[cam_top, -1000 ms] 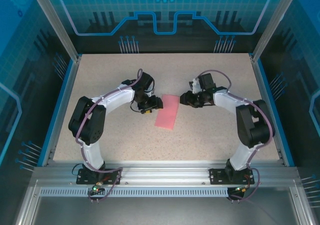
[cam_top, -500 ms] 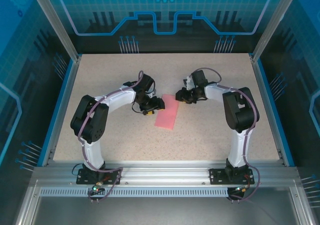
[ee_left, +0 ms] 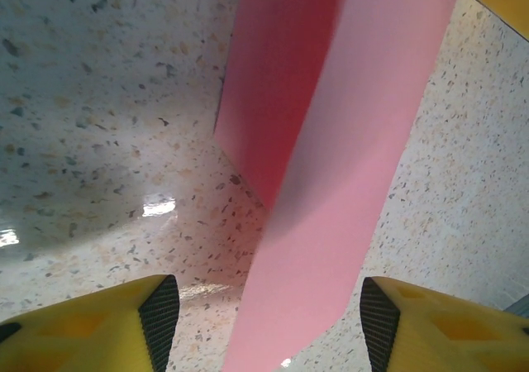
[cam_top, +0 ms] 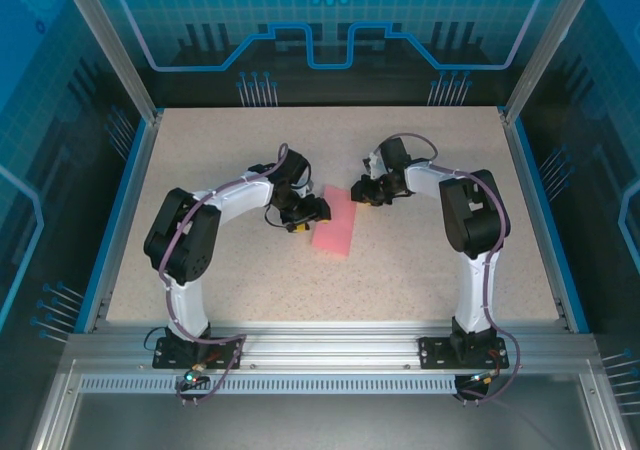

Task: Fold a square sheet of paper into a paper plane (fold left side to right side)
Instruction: Third fold the triangle at the center of the table.

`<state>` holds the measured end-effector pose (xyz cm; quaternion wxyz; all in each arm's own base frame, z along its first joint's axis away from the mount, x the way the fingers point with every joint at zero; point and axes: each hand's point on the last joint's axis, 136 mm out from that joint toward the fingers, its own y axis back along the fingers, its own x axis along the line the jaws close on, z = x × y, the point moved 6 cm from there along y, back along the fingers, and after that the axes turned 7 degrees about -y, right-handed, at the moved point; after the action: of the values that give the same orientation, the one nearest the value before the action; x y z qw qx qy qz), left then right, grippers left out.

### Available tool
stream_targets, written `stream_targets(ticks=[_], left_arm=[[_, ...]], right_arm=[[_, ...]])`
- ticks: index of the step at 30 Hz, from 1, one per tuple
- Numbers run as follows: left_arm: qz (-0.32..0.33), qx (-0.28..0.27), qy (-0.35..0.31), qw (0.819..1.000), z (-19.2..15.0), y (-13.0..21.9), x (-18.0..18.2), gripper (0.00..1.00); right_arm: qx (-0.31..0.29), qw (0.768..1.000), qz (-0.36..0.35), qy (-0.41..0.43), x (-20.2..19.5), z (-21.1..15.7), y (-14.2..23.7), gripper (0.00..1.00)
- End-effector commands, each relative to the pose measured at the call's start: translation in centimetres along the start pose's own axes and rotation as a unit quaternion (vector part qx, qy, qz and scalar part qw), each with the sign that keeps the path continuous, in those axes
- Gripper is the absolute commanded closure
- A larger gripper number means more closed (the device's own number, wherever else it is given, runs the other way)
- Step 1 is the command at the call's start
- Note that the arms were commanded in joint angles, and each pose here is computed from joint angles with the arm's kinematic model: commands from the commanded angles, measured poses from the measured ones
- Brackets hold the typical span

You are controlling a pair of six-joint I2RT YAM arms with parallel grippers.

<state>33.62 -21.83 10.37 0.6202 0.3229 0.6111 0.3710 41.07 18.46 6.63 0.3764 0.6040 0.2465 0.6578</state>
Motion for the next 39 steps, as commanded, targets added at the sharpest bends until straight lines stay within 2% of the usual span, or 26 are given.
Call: stream_targets(ticks=[1,13,16,19,23,26,31,35,39], left_arm=[[-0.02,0.028,0.016,0.999,-0.3,-1.1,0.2,0.37],[-0.033,0.039,0.023,0.998,-0.2,-2.2,0.1,0.44],[-0.032,0.04,0.024,0.998,-0.3,-2.2,0.1,0.53],[-0.027,0.043,0.028,0.998,-0.5,-2.1,0.2,0.67],[-0.019,0.051,0.045,0.998,-1.0,-2.1,0.5,0.89],[-0.018,0.054,0.058,0.997,-1.4,-2.3,0.6,0.95],[-0.028,0.059,0.084,0.994,-1.7,-2.4,0.3,0.99],[-0.035,0.061,0.1,0.993,-1.8,-2.5,-0.1,1.0],[-0.043,0.067,0.112,0.99,-1.8,-2.6,-0.3,1.0]], right_arm=[[0.024,1.0,-0.013,0.004,-0.3,-0.9,-0.9,0.76],[0.024,1.0,-0.011,0.008,-0.2,-1.1,-0.8,0.76],[0.018,1.0,-0.009,0.012,0.0,-0.9,-0.6,0.75],[-0.003,1.0,-0.01,0.027,0.5,-0.7,0.4,0.73],[-0.044,0.997,-0.021,0.062,1.4,-0.4,2.7,0.61],[-0.074,0.992,-0.03,0.093,2.0,-0.7,4.7,0.54],[-0.103,0.983,-0.033,0.145,2.4,-3.8,7.5,0.49],[-0.112,0.972,-0.018,0.206,3.5,-8.1,8.8,0.43],[-0.109,0.957,-0.013,0.267,4.3,-12.9,8.5,0.37]])
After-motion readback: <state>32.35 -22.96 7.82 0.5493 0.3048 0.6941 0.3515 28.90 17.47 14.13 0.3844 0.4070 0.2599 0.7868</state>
